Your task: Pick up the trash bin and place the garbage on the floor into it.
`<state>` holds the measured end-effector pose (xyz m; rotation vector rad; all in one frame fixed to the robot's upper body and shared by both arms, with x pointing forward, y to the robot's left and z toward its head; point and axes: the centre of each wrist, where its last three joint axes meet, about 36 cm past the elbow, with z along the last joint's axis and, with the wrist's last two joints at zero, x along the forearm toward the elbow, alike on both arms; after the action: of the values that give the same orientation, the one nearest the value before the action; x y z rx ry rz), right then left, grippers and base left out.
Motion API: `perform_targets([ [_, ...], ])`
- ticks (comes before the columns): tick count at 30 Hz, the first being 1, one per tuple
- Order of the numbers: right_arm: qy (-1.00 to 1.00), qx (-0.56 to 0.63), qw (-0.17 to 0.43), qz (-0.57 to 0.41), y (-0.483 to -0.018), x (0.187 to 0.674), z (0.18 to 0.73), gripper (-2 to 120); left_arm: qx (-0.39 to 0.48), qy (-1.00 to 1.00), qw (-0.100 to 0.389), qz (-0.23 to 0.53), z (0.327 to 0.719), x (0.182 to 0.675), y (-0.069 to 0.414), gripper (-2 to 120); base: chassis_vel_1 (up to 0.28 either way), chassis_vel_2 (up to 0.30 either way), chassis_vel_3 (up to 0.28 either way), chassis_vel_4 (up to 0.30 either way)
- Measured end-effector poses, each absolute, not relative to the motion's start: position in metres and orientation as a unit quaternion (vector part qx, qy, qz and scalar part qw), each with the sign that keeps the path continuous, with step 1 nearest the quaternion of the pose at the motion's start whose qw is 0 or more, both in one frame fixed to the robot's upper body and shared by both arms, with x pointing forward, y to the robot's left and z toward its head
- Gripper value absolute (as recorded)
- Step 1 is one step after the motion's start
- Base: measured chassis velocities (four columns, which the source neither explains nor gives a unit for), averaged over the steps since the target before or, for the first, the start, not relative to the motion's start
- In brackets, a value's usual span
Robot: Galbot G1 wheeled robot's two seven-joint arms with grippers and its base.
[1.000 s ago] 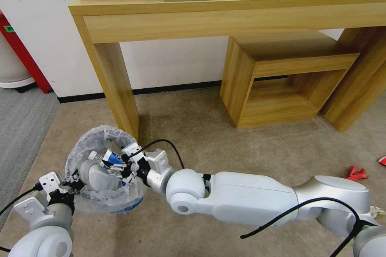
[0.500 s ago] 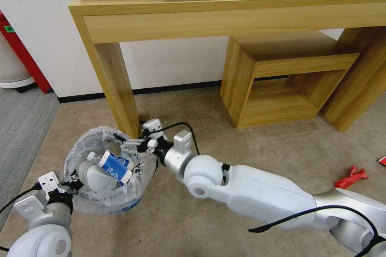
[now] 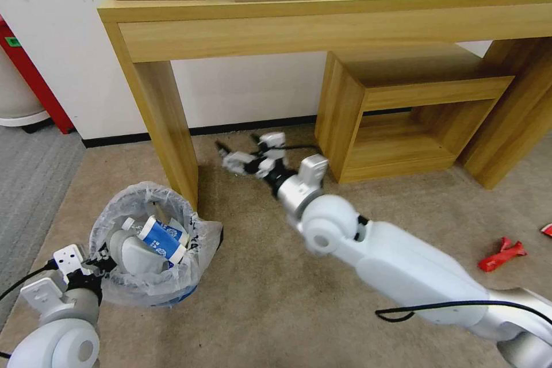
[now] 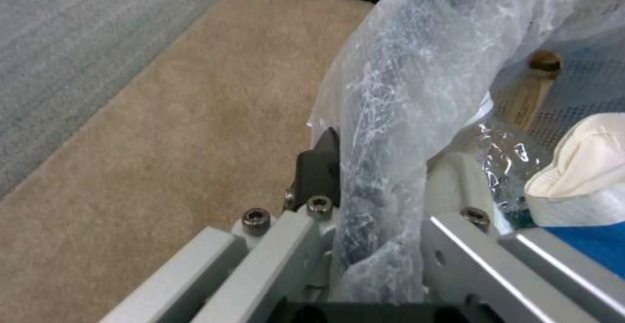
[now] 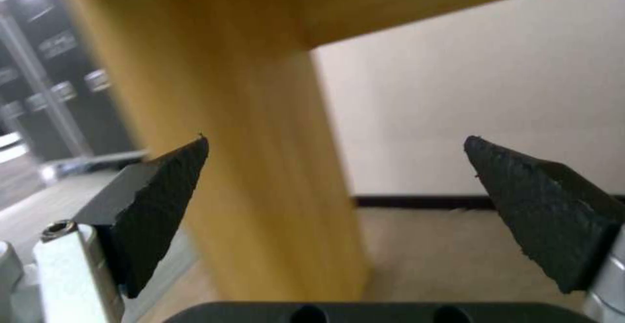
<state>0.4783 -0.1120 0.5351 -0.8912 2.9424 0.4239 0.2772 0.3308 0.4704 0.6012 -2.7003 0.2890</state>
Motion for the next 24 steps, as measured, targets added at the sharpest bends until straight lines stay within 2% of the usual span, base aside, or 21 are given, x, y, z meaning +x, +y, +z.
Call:
perform_targets([
  [3, 0.958, -0.241, 0.036, 0.148, -0.141, 0.486, 0.54, 100, 0.212, -0.956, 0.179, 0.099, 0.47, 0.277, 0.331, 1, 0.0, 0.0, 0.0, 0.0],
  [11, 0.969, -0.184, 0.058, 0.157, -0.179, 0.492, 0.543, 100, 0.213, -0.956, 0.177, 0.098, 0.47, 0.276, 0.332, 1, 0.0, 0.0, 0.0, 0.0],
  [16, 0.972, -0.145, 0.076, 0.166, -0.202, 0.488, 0.545, 100, 0.211, -0.957, 0.176, 0.098, 0.47, 0.277, 0.331, 1, 0.0, 0.0, 0.0, 0.0],
  [20, 0.98, -0.079, 0.107, 0.148, -0.238, 0.479, 0.539, 100, 0.209, -0.957, 0.174, 0.097, 0.471, 0.279, 0.332, 1, 0.0, 0.0, 0.0, 0.0],
  [24, 0.982, -0.055, 0.114, 0.139, -0.25, 0.474, 0.532, 100, 0.209, -0.958, 0.171, 0.098, 0.471, 0.281, 0.333, 1, 0.0, 0.0, 0.0, 0.0],
])
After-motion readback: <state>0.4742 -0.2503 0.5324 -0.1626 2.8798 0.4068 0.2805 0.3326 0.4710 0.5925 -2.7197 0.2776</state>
